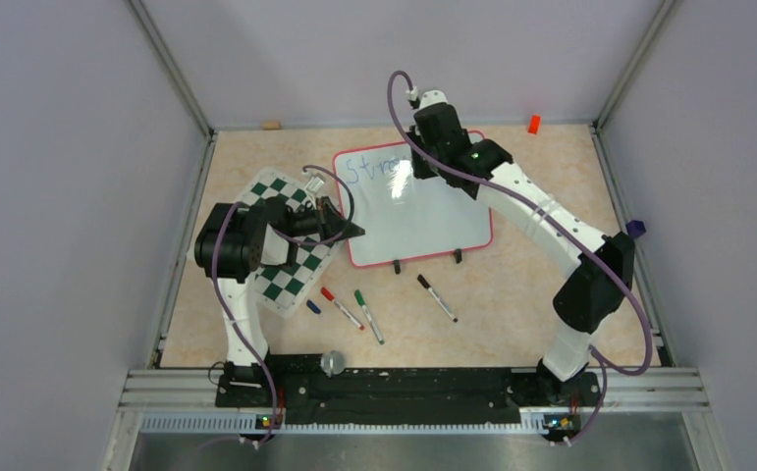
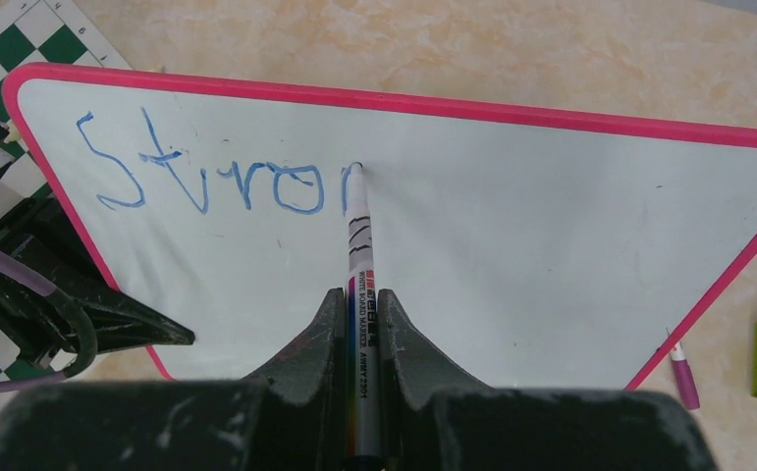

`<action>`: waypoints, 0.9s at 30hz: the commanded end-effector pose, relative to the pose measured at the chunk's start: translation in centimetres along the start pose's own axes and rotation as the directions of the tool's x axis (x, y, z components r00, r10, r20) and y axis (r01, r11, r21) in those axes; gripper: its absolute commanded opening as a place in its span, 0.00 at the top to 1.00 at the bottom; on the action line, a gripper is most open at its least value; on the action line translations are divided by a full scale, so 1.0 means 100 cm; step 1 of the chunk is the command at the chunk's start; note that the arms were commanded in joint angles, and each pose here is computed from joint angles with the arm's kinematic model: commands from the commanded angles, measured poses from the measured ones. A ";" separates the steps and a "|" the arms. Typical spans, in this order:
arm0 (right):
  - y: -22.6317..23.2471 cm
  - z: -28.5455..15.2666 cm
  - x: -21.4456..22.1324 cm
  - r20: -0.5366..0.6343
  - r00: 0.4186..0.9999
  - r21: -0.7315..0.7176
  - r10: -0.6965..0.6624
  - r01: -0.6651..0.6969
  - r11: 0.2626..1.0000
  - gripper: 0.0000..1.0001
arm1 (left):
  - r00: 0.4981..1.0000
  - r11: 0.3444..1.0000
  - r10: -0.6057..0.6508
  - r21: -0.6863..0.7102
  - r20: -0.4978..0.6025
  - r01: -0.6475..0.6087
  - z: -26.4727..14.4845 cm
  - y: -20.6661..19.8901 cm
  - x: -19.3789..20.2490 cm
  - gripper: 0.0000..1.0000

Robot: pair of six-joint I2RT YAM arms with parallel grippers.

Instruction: Write a sentence on the whiteboard

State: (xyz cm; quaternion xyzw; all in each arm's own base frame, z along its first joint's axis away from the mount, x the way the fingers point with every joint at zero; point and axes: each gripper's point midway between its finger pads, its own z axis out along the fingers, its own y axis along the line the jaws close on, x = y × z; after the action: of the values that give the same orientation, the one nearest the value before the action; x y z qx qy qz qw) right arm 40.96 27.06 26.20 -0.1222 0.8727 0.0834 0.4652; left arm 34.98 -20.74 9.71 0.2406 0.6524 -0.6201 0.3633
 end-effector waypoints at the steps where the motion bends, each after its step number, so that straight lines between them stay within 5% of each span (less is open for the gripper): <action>1: -0.024 0.003 -0.008 0.022 1.000 0.078 0.015 -0.017 0.997 1.00 | 0.967 0.968 0.249 0.007 0.045 -0.250 -0.002 -0.002 -0.018 0.95; 27: -0.026 -0.007 0.026 -0.034 0.998 0.061 0.060 -0.058 0.996 1.00 | 0.968 0.969 0.246 0.005 0.046 -0.246 -0.002 -0.002 -0.018 0.95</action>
State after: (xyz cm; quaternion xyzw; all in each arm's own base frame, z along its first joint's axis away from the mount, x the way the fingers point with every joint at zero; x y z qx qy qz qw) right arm 39.26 25.65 24.11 -0.1061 0.8856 0.0815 0.4447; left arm 34.96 -20.75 9.70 0.2398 0.6528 -0.6205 0.3623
